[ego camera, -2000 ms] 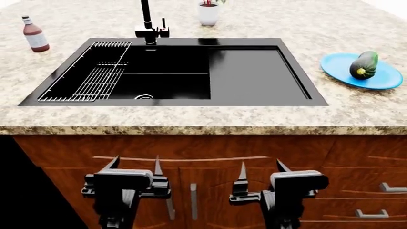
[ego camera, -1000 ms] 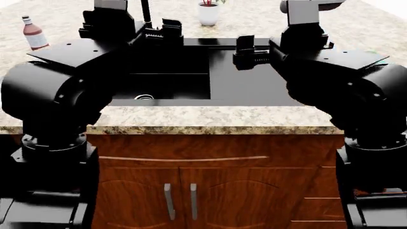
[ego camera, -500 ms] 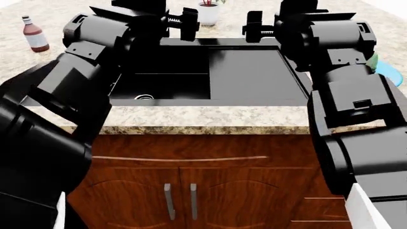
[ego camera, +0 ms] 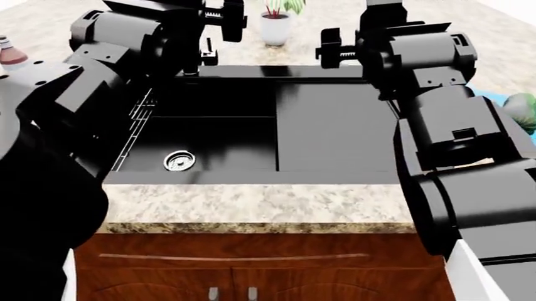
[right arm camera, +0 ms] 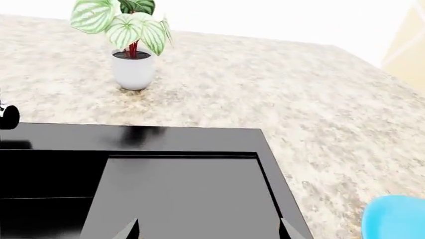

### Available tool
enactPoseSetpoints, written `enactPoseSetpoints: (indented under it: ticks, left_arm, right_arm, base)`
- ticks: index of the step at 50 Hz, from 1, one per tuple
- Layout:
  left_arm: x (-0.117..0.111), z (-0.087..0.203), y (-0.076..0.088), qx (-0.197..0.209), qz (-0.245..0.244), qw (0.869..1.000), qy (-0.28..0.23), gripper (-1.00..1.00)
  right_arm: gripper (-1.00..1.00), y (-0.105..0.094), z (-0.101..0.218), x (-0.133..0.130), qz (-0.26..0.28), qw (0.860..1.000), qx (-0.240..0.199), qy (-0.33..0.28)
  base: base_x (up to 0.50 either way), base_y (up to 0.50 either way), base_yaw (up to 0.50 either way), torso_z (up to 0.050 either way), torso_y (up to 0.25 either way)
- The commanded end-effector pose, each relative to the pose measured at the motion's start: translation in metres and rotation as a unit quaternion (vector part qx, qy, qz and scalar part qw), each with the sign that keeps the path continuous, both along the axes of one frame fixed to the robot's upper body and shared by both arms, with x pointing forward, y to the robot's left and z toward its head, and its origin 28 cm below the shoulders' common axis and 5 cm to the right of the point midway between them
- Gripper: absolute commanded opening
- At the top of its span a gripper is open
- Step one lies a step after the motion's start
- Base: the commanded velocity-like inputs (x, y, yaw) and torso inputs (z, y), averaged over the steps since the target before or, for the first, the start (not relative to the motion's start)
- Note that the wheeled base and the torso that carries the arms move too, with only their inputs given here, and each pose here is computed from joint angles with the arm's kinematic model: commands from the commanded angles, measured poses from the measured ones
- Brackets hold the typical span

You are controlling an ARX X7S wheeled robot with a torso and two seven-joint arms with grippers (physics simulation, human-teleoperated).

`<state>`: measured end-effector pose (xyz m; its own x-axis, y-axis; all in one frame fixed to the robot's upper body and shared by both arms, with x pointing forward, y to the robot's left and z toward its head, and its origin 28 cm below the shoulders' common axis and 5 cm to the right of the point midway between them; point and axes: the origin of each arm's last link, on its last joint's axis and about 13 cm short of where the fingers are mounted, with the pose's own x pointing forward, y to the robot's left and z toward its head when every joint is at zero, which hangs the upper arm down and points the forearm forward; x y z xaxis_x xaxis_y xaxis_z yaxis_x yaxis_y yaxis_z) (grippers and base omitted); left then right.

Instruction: Pick the zucchini from the counter and place it in the sink. Then turn on the sink faucet.

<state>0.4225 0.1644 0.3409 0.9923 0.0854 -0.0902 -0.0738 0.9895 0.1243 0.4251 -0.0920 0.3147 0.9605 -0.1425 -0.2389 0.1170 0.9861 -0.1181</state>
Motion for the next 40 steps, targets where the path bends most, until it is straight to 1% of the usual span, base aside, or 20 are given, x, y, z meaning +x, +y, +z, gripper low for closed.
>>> enactPoseSetpoints:
  ticks: [1, 8, 40]
  left_arm:
    - [-0.0002, 0.0012, -0.0002, 0.001, 0.001, 1.0, -0.001, 1.0]
    - [-0.0005, -0.001, -0.0021, 0.002, -0.004, 1.0, 0.003, 1.0]
    - [0.0005, -0.0046, 0.0002, 0.007, 0.003, 1.0, 0.007, 1.0]
  right_arm:
    - [1.0, 0.001, -0.001, -0.0001, 0.001, 1.0, -0.008, 0.005]
    - [1.0, 0.0015, -0.0022, 0.0, 0.003, 1.0, -0.009, 0.006]
    - [1.0, 0.0028, -0.0064, 0.0001, 0.005, 1.0, -0.014, 0.012]
  base:
    - [0.5, 0.0, 0.0, 0.0, 0.0]
    - [0.5, 0.0, 0.0, 0.0, 0.0]
    - [0.5, 0.0, 0.0, 0.0, 0.001]
